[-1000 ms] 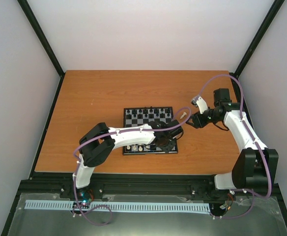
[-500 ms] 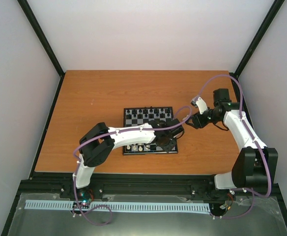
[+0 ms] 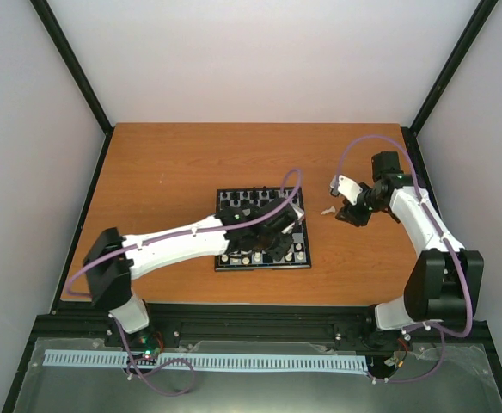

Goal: Set up the chess pieces on the board

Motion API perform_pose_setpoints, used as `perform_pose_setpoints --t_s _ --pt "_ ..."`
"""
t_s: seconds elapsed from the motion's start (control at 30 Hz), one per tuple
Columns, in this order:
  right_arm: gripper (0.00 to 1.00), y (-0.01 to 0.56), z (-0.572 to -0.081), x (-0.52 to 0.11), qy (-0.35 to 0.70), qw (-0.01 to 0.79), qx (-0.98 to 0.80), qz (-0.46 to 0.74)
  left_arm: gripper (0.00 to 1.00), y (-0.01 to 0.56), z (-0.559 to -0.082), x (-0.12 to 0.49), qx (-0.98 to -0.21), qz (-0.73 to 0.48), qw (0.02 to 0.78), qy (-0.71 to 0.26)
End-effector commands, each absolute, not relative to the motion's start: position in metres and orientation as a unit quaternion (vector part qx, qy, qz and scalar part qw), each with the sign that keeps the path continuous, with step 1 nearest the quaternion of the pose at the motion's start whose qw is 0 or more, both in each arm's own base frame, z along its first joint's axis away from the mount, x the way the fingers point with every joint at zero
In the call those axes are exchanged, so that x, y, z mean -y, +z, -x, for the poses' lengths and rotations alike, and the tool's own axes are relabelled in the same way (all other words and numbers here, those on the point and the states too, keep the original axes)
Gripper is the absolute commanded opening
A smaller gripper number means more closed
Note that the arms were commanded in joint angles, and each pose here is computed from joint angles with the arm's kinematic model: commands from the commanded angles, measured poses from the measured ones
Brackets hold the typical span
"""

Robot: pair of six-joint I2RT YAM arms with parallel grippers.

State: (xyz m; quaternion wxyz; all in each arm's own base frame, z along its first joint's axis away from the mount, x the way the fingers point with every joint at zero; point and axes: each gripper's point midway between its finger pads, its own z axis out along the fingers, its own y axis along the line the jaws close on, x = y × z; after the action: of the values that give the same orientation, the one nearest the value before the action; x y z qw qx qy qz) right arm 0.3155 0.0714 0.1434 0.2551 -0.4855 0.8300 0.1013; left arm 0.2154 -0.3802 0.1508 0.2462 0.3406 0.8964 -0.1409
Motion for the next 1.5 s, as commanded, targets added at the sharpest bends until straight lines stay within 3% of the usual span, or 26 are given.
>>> perform_pose_setpoints --t_s 0.0,0.37,1.03,1.47 --pt "0.52 0.129 -0.335 -0.054 0.034 0.235 -0.78 0.578 0.3 0.16 -0.206 0.366 -0.898 -0.313 0.261 -0.168" --pt "0.52 0.076 -0.375 -0.05 0.021 0.16 -0.752 0.639 0.47 0.18 -0.195 0.351 -0.887 -0.285 0.287 -0.222" --pt "0.41 0.009 -0.381 -0.057 0.012 0.05 -0.761 0.647 0.48 0.161 -0.198 0.331 -0.898 -0.262 0.278 -0.219" --pt "0.22 0.003 -0.371 -0.061 0.033 0.045 -0.773 0.632 0.48 0.158 -0.199 0.331 -0.899 -0.259 0.276 -0.219"
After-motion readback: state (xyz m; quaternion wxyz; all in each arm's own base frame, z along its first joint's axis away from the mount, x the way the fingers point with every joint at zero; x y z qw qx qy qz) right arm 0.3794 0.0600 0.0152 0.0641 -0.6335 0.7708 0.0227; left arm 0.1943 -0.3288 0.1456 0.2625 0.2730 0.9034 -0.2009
